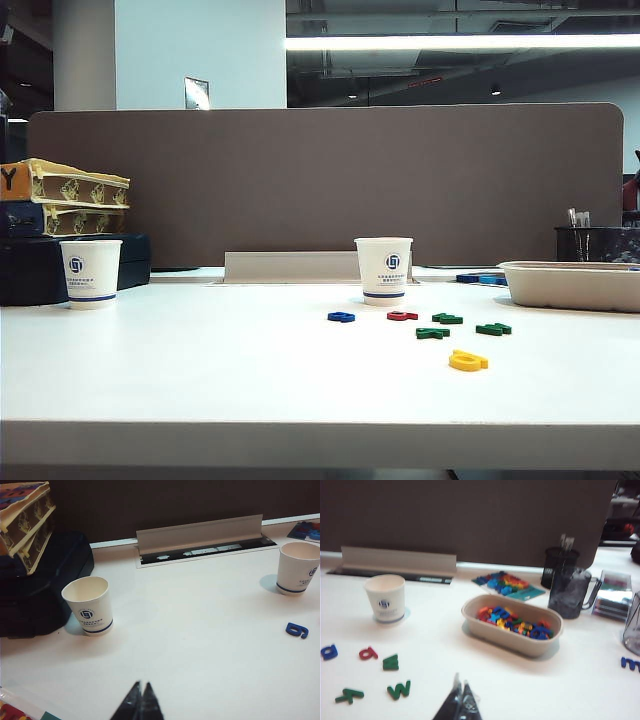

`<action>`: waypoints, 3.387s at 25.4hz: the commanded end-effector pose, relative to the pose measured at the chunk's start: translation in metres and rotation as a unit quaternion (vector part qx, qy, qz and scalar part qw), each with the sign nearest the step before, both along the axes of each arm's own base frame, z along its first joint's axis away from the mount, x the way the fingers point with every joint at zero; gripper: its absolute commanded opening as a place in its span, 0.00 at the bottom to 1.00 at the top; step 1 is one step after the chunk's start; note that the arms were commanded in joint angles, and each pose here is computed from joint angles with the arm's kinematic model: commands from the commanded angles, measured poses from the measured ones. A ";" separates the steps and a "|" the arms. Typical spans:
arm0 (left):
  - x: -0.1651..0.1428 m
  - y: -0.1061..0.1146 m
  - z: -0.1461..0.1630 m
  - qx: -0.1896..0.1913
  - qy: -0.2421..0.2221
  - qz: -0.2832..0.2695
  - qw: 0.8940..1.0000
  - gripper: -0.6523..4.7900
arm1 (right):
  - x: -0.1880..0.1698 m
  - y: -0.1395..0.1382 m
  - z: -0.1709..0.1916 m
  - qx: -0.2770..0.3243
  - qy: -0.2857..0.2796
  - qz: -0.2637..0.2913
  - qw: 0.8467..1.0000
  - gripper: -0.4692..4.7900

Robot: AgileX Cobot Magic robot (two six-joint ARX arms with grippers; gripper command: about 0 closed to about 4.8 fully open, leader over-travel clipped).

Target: Pick up the letter "c" and put it in the paper cup.

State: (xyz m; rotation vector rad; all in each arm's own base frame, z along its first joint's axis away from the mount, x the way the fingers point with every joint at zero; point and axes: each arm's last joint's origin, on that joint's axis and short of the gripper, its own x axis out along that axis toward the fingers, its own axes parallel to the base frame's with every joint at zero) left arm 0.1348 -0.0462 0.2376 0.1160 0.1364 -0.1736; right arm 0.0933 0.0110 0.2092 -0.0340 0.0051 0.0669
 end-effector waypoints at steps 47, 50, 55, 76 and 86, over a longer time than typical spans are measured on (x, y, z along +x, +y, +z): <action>-0.003 0.002 -0.039 -0.047 -0.049 0.022 0.997 0.11 | 0.010 -0.001 -0.046 -0.016 0.020 -0.043 0.999 0.08; -0.004 0.003 -0.049 -0.046 -0.037 0.023 0.998 0.11 | 0.010 -0.001 -0.046 -0.015 0.020 -0.043 0.999 0.08; -0.006 0.004 -0.060 -0.059 -0.020 0.030 0.998 0.11 | 0.010 -0.001 -0.046 -0.015 0.020 -0.042 0.999 0.08; -0.012 0.008 -0.079 -0.071 -0.023 0.065 0.995 0.11 | 0.010 -0.001 -0.046 -0.015 0.020 -0.042 0.999 0.08; -0.021 0.011 -0.080 -0.068 -0.014 0.063 0.996 0.11 | 0.010 -0.001 -0.046 -0.015 0.020 -0.042 0.999 0.08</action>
